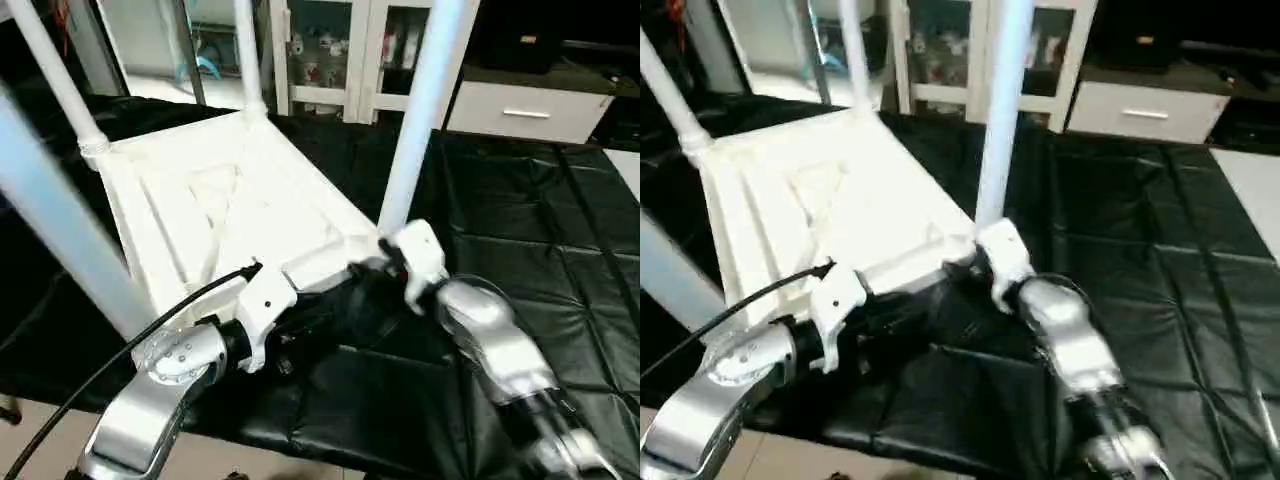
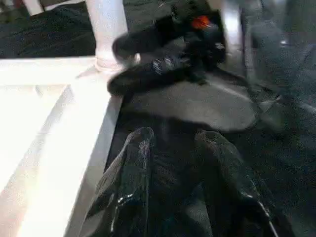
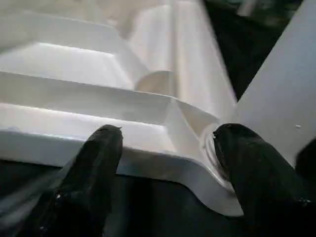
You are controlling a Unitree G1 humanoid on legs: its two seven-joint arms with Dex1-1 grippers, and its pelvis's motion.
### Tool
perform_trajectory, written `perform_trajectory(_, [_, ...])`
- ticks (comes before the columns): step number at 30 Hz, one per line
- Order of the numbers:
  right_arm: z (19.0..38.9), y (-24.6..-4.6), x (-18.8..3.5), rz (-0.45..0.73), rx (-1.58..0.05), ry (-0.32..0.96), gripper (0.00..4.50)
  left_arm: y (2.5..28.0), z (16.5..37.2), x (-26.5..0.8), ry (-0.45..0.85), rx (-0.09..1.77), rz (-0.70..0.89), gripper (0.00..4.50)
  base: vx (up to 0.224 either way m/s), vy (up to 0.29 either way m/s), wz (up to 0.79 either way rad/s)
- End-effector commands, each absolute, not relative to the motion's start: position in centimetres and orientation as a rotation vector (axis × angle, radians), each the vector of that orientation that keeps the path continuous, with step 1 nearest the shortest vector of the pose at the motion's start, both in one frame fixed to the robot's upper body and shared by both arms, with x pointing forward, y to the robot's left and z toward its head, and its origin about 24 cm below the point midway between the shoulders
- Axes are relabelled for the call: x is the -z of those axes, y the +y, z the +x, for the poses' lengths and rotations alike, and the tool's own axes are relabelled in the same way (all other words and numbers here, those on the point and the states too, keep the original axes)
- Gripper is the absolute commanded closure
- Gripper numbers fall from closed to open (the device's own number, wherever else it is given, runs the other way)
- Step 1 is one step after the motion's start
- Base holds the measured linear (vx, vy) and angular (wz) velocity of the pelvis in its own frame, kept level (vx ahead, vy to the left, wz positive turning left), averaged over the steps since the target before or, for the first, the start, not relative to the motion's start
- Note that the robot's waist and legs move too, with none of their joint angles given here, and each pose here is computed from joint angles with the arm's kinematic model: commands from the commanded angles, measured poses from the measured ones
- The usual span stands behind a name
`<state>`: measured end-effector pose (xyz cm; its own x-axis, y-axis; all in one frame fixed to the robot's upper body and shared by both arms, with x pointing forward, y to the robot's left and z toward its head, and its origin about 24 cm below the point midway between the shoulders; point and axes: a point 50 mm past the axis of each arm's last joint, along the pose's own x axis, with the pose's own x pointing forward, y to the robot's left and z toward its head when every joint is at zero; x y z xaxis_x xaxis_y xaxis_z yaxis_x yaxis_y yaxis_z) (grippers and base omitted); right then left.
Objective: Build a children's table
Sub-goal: Rotate leg to tighten
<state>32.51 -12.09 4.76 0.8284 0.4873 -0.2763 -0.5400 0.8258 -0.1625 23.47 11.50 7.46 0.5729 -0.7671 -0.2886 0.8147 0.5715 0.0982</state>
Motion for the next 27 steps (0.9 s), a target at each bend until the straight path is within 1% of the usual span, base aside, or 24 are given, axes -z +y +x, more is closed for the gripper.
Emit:
perform_trajectory(1, [33.0, -12.9, -4.2, -0.271, -0.464, 0.247, 1.07, 11.9, 23.3, -7.6, 0.229, 0.901, 0.249, 2.9, 0.0, 0.0, 0.0])
perform_trajectory(2, [33.7, -13.0, -4.3, -0.255, -0.398, 0.238, 1.07, 11.9, 23.1, -7.5, 0.224, 0.878, 0.236, 2.9, 0.0, 0.0, 0.0])
perform_trajectory(3, [34.9, -13.2, -4.6, -0.227, -0.291, 0.221, 1.07, 11.9, 22.8, -7.4, 0.212, 0.834, 0.202, 2.9, 0.0, 0.0, 0.0])
perform_trajectory(4, [35.3, -13.3, -4.7, -0.216, -0.252, 0.214, 1.07, 11.9, 22.6, -7.4, 0.207, 0.816, 0.188, 2.9, 0.0, 0.0, 0.0])
perform_trajectory(6, [35.6, -13.5, -4.8, -0.217, -0.22, 0.206, 1.07, 12.0, 22.5, -7.4, 0.206, 0.797, 0.177, 2.9, 0.0, 0.0, 0.0])
perform_trajectory(7, [36.4, -13.8, -5.3, -0.207, -0.143, 0.169, 1.07, 12.4, 22.1, -7.2, 0.204, 0.751, 0.176, 2.9, 0.0, 0.0, 0.0])
perform_trajectory(8, [36.4, -13.8, -5.3, -0.207, -0.143, 0.169, 1.07, 12.4, 22.1, -7.2, 0.204, 0.751, 0.176, 2.9, 0.0, 0.0, 0.0])
perform_trajectory(12, [37.2, -13.9, -6.1, -0.186, -0.061, 0.104, 1.07, 13.2, 21.3, -6.9, 0.193, 0.703, 0.167, 2.9, 0.0, 0.0, 0.0])
perform_trajectory(13, [37.4, -13.3, -6.7, -0.119, -0.085, 0.054, 1.07, 13.5, 20.1, -6.9, 0.19, 0.73, 0.143, 2.9, 0.0, 0.0, 0.0])
perform_trajectory(14, [37.4, -13.3, -6.7, -0.119, -0.085, 0.054, 1.07, 13.5, 20.1, -6.9, 0.19, 0.73, 0.143, 2.9, 0.0, 0.0, 0.0])
perform_trajectory(15, [37.5, -13.0, -6.9, -0.079, -0.105, 0.039, 1.07, 13.5, 19.7, -7.0, 0.186, 0.74, 0.131, 2.9, 0.0, 0.0, 0.0])
perform_trajectory(17, [37.3, -12.0, -7.2, 0.017, -0.241, 0.018, 1.07, 13.4, 18.5, -7.3, 0.178, 0.78, 0.081, 2.9, 0.0, 0.0, 0.0])
perform_trajectory(18, [37.2, -11.8, -7.2, 0.027, -0.272, 0.012, 1.07, 13.4, 18.3, -7.3, 0.178, 0.785, 0.072, 2.9, 0.0, 0.0, 0.0])
perform_trajectory(19, [36.8, -11.4, -7.3, 0.038, -0.372, -0.007, 1.07, 13.7, 17.6, -7.4, 0.168, 0.8, 0.056, 2.9, 0.0, 0.0, 0.0])
perform_trajectory(20, [36.7, -11.3, -7.3, 0.037, -0.385, -0.009, 1.07, 13.8, 17.5, -7.4, 0.165, 0.801, 0.061, 2.9, 0.0, 0.0, 0.0])
perform_trajectory(22, [35.6, -11.5, -7.0, 0.007, -0.511, -0.021, 1.07, 14.9, 16.5, -7.6, 0.139, 0.81, 0.092, 2.9, 0.0, 0.0, 0.0])
perform_trajectory(24, [35.3, -11.7, -7.0, 0.003, -0.536, -0.025, 1.07, 15.2, 16.2, -7.7, 0.139, 0.808, 0.092, 2.9, 0.0, 0.0, 0.0])
perform_trajectory(27, [34.3, -12.4, -6.9, 0.016, -0.589, -0.033, 1.07, 16.1, 16.0, -7.8, 0.134, 0.78, 0.105, 2.9, 0.0, 0.0, 0.0])
